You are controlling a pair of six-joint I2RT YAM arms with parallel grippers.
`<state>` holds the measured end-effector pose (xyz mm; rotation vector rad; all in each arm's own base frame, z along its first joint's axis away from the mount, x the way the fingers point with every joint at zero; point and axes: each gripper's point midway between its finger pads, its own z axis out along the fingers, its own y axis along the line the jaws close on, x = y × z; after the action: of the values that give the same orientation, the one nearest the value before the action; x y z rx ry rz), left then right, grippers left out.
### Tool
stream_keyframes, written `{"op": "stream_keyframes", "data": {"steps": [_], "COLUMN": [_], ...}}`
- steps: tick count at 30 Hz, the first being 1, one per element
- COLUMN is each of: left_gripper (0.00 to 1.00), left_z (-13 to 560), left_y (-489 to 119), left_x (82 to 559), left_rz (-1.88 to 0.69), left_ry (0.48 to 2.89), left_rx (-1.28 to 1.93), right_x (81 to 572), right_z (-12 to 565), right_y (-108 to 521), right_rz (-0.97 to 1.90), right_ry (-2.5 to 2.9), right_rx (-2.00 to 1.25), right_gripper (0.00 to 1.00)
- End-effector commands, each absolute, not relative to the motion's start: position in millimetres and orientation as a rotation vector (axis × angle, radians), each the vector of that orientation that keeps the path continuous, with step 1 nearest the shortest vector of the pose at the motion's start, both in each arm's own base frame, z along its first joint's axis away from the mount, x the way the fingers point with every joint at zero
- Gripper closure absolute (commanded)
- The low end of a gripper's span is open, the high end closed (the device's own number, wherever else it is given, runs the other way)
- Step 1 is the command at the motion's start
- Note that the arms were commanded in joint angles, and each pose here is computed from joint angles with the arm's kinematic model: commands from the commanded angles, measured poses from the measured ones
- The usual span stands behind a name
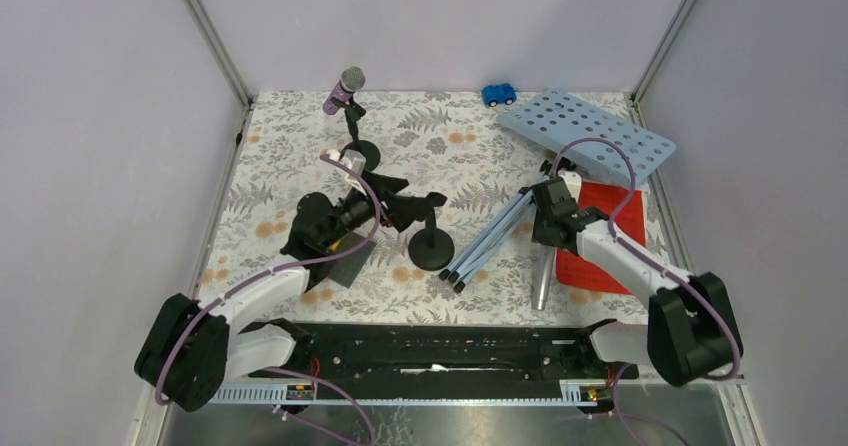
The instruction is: Pack up the instrument practice props
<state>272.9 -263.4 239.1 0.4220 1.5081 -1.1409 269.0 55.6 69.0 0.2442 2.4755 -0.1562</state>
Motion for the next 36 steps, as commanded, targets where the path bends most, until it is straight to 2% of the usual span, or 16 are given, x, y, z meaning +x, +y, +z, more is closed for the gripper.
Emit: {"op": "stream_keyframes", "data": {"steps": [1, 5, 6, 8, 11, 13, 18, 24, 30, 36], "left_gripper": [0.01, 0.01, 0.01, 0.01, 0.01, 0.01, 0.01, 0.01, 0.01, 0.01], "left_z": [267.5, 266.5, 267.0, 264.1, 257.7, 255.9, 239.1, 224.7, 241.9, 263.1], "left_y": [-243.3, -222.8, -217.7, -206.9, -188.1, -183.0, -169.8, -158.6, -152.4, -144.7], "left_x": [278.8, 279.0, 278.5, 278.4, 279.9, 278.1, 277.8, 274.3, 257.4, 237.6], "left_rz": [-1.125, -1.080, -1.059, -1.011, -0.906, -0.864, -0.730, -0.608, -0.590, -0.588], "left_ry": [1.495, 1.562, 1.574, 1.607, 1.676, 1.712, 1.869, 2.017, 2.007, 1.932], "left_rx": [0.218, 0.055, 0.030, -0.025, -0.106, -0.105, -0.132, -0.142, -0.035, 0.081], "right_x": [278.5, 282.6, 284.3, 286.4, 287.7, 287.0, 286.1, 284.4, 269.0, 244.3], "right_z": [46.6, 31.9, 31.2, 30.3, 29.1, 28.3, 49.9, 117.2, 187.9, 230.4], "right_y": [67.7, 70.4, 71.8, 74.4, 76.1, 76.1, 73.1, 76.9, 124.3, 179.1], "right_rz": [-0.087, -0.109, -0.103, -0.087, -0.079, -0.086, -0.086, 0.059, 0.461, 0.830], "right_ry": [2.528, 2.594, 2.600, 2.603, 2.610, 2.620, 2.588, 2.388, 2.098, 1.706], "right_rx": [0.248, 0.231, 0.230, 0.236, 0.236, 0.231, 0.235, 0.178, -0.105, -0.394], "right_gripper": [0.87, 0.81, 0.71, 0.41, 0.24, 0.17, 0.12, 0.10, 0.09, 0.11]}}
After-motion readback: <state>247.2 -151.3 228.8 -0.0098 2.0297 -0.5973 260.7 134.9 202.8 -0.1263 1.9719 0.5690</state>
